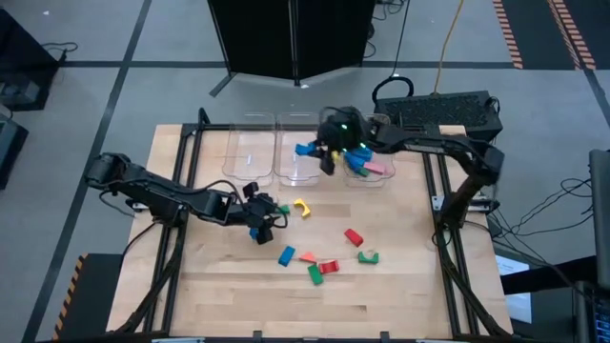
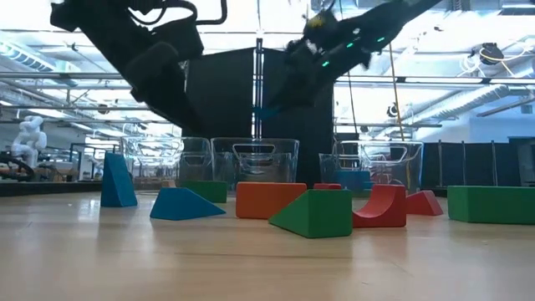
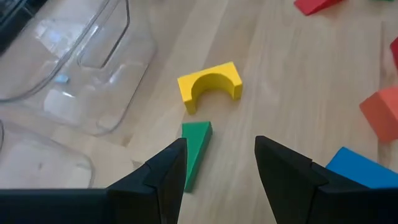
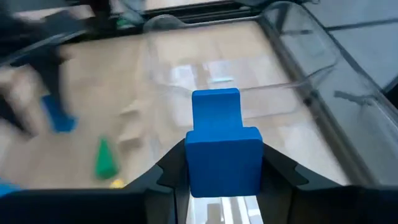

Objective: Sort blocks by size
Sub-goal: Put the blue arch block into the center transparent bin

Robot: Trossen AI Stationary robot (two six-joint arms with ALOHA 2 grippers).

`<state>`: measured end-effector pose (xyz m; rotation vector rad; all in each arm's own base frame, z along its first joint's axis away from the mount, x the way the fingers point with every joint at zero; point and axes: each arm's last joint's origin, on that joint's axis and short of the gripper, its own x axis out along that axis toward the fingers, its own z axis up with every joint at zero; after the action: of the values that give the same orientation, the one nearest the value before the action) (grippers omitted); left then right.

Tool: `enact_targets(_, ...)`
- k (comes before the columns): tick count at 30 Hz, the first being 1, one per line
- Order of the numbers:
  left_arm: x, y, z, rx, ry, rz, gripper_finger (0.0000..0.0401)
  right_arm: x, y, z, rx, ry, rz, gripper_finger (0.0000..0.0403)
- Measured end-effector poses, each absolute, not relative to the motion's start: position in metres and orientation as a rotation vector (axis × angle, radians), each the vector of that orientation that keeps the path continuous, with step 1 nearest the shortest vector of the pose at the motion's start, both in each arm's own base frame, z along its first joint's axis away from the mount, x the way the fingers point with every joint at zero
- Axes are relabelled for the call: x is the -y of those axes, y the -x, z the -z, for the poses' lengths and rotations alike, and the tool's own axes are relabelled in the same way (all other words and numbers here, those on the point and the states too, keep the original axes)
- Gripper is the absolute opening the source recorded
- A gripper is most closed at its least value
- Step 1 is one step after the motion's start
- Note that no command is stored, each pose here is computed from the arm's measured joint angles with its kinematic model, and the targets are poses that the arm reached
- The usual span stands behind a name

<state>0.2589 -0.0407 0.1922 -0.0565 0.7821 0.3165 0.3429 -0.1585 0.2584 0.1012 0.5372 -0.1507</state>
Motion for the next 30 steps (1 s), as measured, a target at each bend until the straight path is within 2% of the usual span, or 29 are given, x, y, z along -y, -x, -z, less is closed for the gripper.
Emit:
enact_targets(6,0.044,-0.255,-0.186,-0.798,0.069,-0.324,0.0191,0.192,-0.366,-0.235,-0.662,-0.16,0.16,0.012)
enact_targets(16,0.045,-0.254,-0.186,-0.789,0.045,-0.345,0.0191,0.228,-0.392,-0.212,-0.749,-0.231,0.111,0.0121)
enact_targets(23,0.044,-0.254,-0.187,-0.778,0.039,-0.368,0.0191,0.233,-0.406,-0.197,-0.828,-0.242,0.085,0.0122)
enact_targets(30,0.044,-0.255,-0.187,-0.773,0.039,-0.373,0.0191,0.233,-0.408,-0.192,-0.838,-0.228,0.078,0.0142)
